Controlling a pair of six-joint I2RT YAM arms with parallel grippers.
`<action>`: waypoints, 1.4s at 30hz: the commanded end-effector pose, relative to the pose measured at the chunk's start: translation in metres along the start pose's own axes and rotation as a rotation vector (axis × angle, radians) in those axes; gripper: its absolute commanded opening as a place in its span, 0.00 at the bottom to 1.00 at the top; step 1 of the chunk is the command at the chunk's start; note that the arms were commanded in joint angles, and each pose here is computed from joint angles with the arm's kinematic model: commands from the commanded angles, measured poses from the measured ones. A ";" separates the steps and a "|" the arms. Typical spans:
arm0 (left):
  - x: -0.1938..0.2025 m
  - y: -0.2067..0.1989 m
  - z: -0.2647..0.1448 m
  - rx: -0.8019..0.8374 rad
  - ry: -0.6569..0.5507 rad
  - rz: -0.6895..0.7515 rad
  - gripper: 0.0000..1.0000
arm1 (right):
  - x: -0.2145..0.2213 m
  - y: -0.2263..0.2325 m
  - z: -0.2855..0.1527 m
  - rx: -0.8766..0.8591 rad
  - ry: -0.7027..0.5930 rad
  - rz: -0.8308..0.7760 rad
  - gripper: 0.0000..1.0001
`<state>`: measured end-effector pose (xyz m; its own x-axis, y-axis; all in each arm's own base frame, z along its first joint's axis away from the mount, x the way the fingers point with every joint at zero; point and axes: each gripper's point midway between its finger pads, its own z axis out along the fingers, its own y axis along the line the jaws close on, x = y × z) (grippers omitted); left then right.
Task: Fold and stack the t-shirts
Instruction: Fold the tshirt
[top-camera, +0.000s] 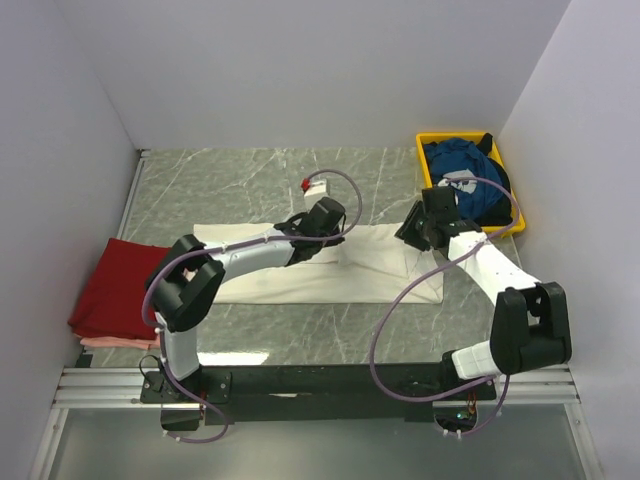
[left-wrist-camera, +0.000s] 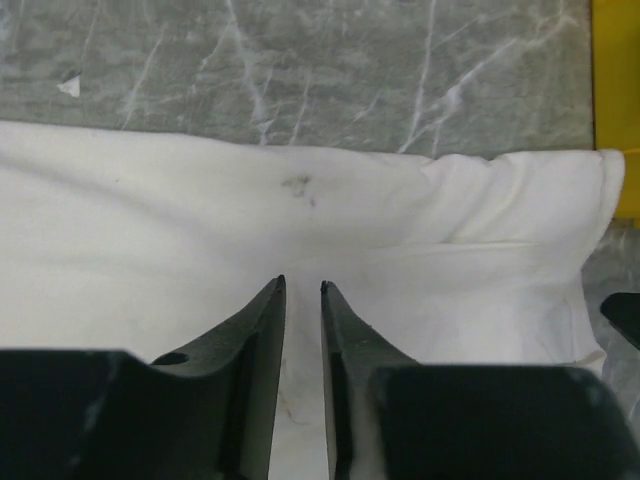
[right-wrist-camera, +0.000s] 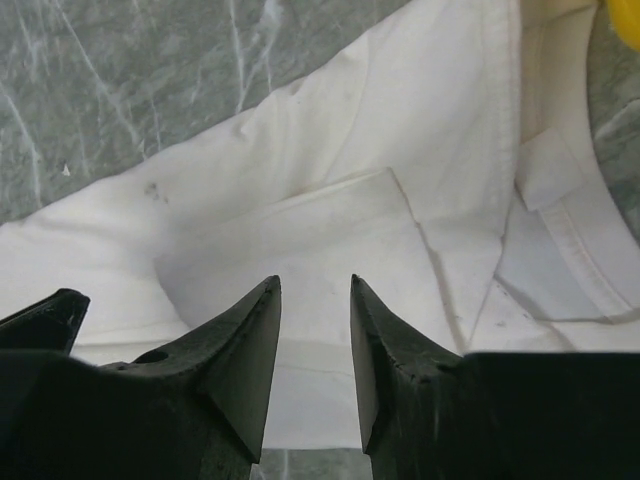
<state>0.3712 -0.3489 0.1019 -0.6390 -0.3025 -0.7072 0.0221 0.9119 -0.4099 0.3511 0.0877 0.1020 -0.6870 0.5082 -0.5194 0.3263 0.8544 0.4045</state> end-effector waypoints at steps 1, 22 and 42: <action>-0.018 -0.040 -0.011 0.114 -0.031 0.012 0.23 | -0.001 0.012 0.006 -0.061 -0.012 0.024 0.41; 0.083 -0.018 0.019 0.102 0.171 0.090 0.01 | 0.057 -0.036 0.048 0.039 0.132 0.066 0.38; 0.030 0.120 -0.067 -0.335 0.098 0.010 0.36 | 0.042 0.017 0.018 -0.074 0.088 -0.041 0.50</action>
<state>0.3246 -0.2795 0.1076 -0.6751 -0.2780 -0.6834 -0.0845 0.9493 -0.3027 0.3273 0.1145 0.0644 -0.7569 0.4783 -0.4454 0.2859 0.8551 0.4324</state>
